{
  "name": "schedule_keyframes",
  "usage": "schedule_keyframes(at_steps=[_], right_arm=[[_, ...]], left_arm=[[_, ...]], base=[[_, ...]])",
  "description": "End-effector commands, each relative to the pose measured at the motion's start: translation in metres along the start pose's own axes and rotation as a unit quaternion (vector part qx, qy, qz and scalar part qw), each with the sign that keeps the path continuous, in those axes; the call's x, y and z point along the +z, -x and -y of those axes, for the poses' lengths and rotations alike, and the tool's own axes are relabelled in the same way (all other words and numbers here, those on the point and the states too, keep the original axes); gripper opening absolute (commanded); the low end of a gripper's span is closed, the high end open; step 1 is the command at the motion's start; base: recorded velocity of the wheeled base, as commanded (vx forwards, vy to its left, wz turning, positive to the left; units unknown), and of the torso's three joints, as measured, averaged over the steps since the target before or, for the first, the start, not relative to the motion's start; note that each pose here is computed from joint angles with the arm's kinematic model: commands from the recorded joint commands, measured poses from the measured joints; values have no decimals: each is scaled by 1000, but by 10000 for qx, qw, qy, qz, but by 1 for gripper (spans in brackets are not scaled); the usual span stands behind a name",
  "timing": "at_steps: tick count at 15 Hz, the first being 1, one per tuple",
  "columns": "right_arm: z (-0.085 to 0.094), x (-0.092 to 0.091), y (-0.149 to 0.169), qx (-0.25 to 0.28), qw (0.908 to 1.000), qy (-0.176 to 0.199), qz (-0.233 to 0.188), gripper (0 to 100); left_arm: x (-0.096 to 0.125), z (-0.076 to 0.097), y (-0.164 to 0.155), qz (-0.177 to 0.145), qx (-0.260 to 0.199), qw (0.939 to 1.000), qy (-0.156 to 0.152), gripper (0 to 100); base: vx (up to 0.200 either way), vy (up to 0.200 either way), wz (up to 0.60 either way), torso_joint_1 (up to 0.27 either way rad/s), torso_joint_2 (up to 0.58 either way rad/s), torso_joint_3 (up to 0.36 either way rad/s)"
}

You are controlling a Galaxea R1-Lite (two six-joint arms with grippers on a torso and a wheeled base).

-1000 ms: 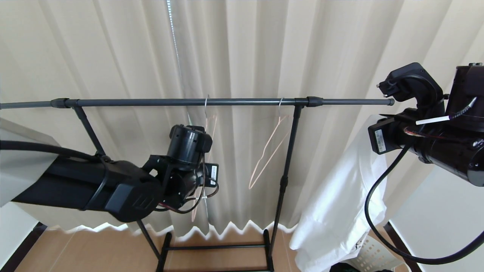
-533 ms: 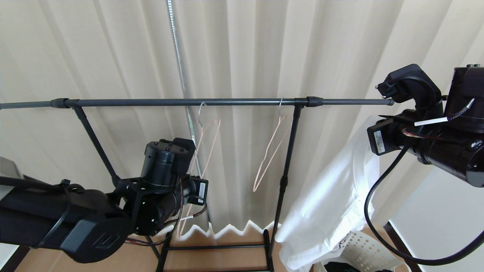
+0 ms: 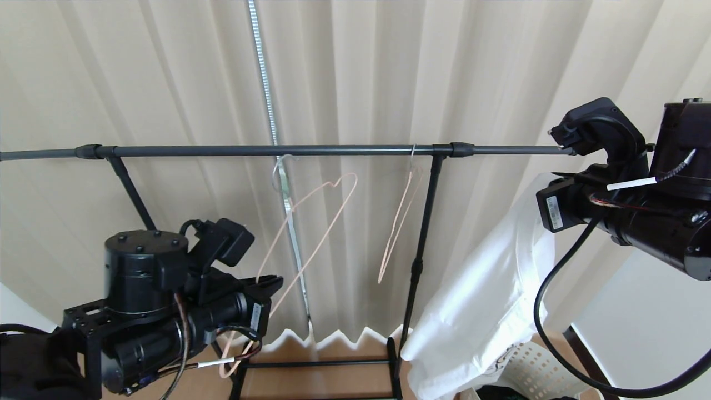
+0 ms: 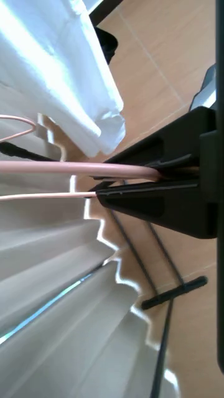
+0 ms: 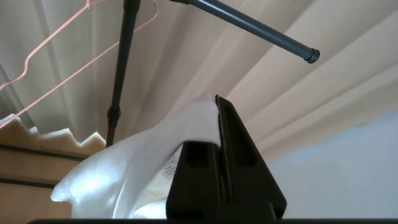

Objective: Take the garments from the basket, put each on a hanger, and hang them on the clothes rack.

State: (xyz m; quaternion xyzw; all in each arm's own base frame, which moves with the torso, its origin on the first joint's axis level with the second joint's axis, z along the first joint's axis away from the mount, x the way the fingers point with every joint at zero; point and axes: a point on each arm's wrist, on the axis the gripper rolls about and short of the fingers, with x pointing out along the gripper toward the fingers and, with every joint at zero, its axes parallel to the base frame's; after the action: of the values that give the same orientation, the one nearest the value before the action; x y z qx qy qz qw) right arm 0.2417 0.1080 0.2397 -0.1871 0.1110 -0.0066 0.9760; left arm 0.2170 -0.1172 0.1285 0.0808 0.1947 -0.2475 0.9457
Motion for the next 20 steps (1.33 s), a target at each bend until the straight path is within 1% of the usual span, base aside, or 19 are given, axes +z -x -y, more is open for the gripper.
schedule_keyframes(at_steps=[1, 2, 4, 5, 6, 7, 9, 10, 11, 13, 14, 15, 16, 17, 19, 20], right_arm=[[-3, 1, 2, 71, 10000, 10, 43, 0], [-5, 2, 3, 115, 9999, 22, 53, 0], [-7, 1, 3, 151, 9999, 41, 36, 0], [-10, 1, 3, 211, 9998, 58, 44, 0], [-11, 1, 3, 219, 9997, 65, 41, 0], [-15, -1, -4, 156, 9998, 108, -50, 0], [-16, -1, -7, 11, 9999, 117, -102, 0], [-19, 0, -13, -118, 9997, 116, -155, 0], [-21, 0, -17, -218, 9996, 94, -139, 0], [-35, 0, -27, -413, 9991, 39, -42, 0], [-41, -1, -31, -559, 9984, 6, -7, 0], [-48, -2, -31, -539, 9985, 8, 29, 0], [-48, -2, -31, -539, 9985, 8, 29, 0], [-55, -1, -27, -413, 9991, 39, 75, 0], [-56, 0, -25, -386, 9992, 41, 93, 0], [-58, -1, -21, -326, 9994, 67, 99, 0]], left_arm=[[-9, -7, 13, 88, -111, 9999, 25, 0], [-11, -9, 18, 280, -394, 9988, 44, 0], [-15, -5, 29, 582, -1000, 9933, 13, 0], [-17, -3, 35, 651, -1252, 9900, -15, 0], [-17, -2, 37, 681, -1364, 9883, -28, 0], [-20, 0, 43, 694, -1672, 9835, -65, 0], [-24, 4, 46, 648, -1944, 9788, -84, 0], [-29, 10, 48, 580, -2189, 9740, -123, 0], [-30, 15, 49, 540, -2324, 9710, -166, 0], [-34, 25, 51, 456, -2565, 9652, -235, 0], [-36, 31, 52, 413, -2719, 9610, -277, 0], [-36, 35, 52, 392, -2829, 9578, -312, 0], [-36, 35, 52, 392, -2829, 9578, -312, 0], [-37, 40, 52, 373, -2946, 9543, -337, 0], [-37, 43, 50, 331, -3016, 9523, -332, 0], [-37, 48, 49, 251, -3115, 9496, -250, 0]], base=[[0, 0, 0, 0, 0, 0], [0, 0, 0, 0, 0, 0], [0, 0, 0, 0, 0, 0], [0, 0, 0, 0, 0, 0], [0, 0, 0, 0, 0, 0], [0, 0, 0, 0, 0, 0], [0, 0, 0, 0, 0, 0], [0, 0, 0, 0, 0, 0], [0, 0, 0, 0, 0, 0], [0, 0, 0, 0, 0, 0], [0, 0, 0, 0, 0, 0], [0, 0, 0, 0, 0, 0], [0, 0, 0, 0, 0, 0], [0, 0, 0, 0, 0, 0], [0, 0, 0, 0, 0, 0], [0, 0, 0, 0, 0, 0]])
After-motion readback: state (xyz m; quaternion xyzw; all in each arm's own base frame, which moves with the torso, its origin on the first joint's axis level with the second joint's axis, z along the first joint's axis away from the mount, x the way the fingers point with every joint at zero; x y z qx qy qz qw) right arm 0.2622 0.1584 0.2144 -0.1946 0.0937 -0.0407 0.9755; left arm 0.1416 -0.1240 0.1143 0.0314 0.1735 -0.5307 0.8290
